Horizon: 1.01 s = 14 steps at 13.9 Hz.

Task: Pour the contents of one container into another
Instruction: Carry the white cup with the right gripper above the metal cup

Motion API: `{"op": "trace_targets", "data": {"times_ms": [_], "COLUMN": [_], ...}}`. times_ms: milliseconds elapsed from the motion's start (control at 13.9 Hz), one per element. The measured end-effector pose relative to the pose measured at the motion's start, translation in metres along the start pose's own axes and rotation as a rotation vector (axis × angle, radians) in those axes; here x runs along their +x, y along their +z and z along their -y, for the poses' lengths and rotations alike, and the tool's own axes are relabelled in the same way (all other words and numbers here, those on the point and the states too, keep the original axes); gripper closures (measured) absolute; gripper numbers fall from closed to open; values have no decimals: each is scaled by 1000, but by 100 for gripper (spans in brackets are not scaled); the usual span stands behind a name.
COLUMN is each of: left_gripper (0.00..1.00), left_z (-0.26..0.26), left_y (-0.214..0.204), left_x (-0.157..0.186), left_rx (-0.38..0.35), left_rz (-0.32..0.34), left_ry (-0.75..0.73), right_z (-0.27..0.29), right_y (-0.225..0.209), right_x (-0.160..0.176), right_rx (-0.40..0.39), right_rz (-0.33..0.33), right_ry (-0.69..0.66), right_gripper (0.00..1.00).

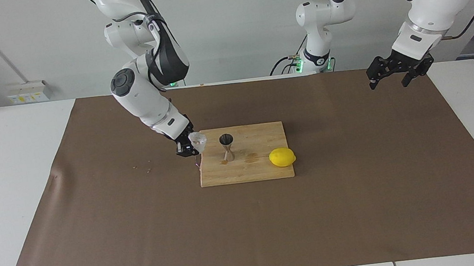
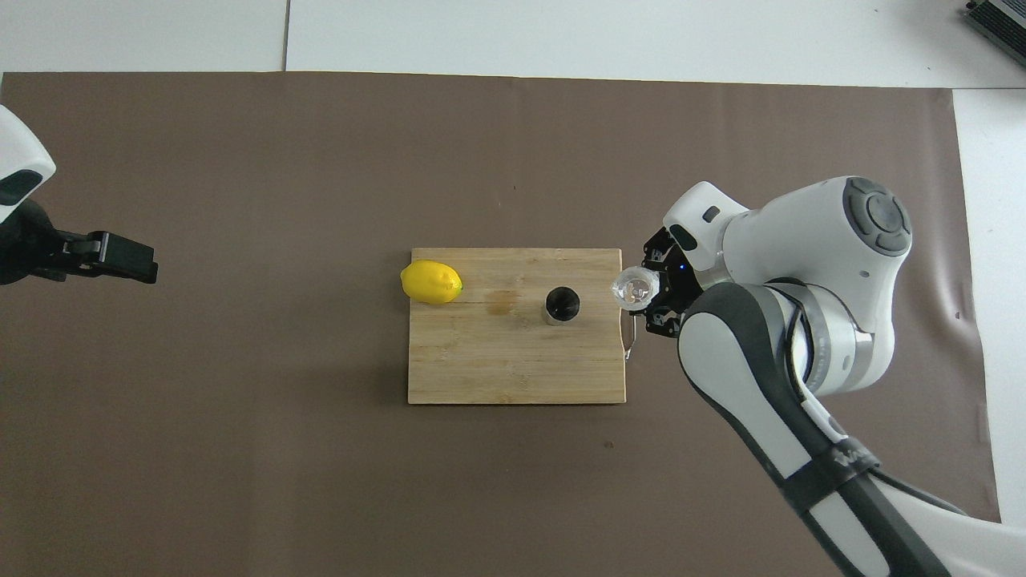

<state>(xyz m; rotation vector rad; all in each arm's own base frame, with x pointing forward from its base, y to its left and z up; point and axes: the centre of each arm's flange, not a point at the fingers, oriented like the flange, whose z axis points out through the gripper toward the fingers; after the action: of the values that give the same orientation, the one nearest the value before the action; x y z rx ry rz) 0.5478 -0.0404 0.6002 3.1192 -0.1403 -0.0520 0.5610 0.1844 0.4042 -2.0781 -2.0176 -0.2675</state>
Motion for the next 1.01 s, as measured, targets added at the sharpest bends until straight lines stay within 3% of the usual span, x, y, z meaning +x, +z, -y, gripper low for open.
{"op": "trace_targets", "data": {"times_ms": [288, 576, 1009], "left_gripper": [0, 0, 0], "left_z": [1, 1, 1], "left_y": [0, 0, 0], "left_x": [0, 0, 0], "left_rx": [0, 0, 0], "left_rz": [0, 0, 1], "left_ry": [-1, -1, -1], "right_z": [4, 17, 27], "right_y": [-4, 2, 7], "right_x": [29, 71, 93], "right_rx": [-26, -70, -118], "right_rz": [64, 189, 324], "right_ry": [-24, -80, -201], "right_gripper": [49, 49, 49]}}
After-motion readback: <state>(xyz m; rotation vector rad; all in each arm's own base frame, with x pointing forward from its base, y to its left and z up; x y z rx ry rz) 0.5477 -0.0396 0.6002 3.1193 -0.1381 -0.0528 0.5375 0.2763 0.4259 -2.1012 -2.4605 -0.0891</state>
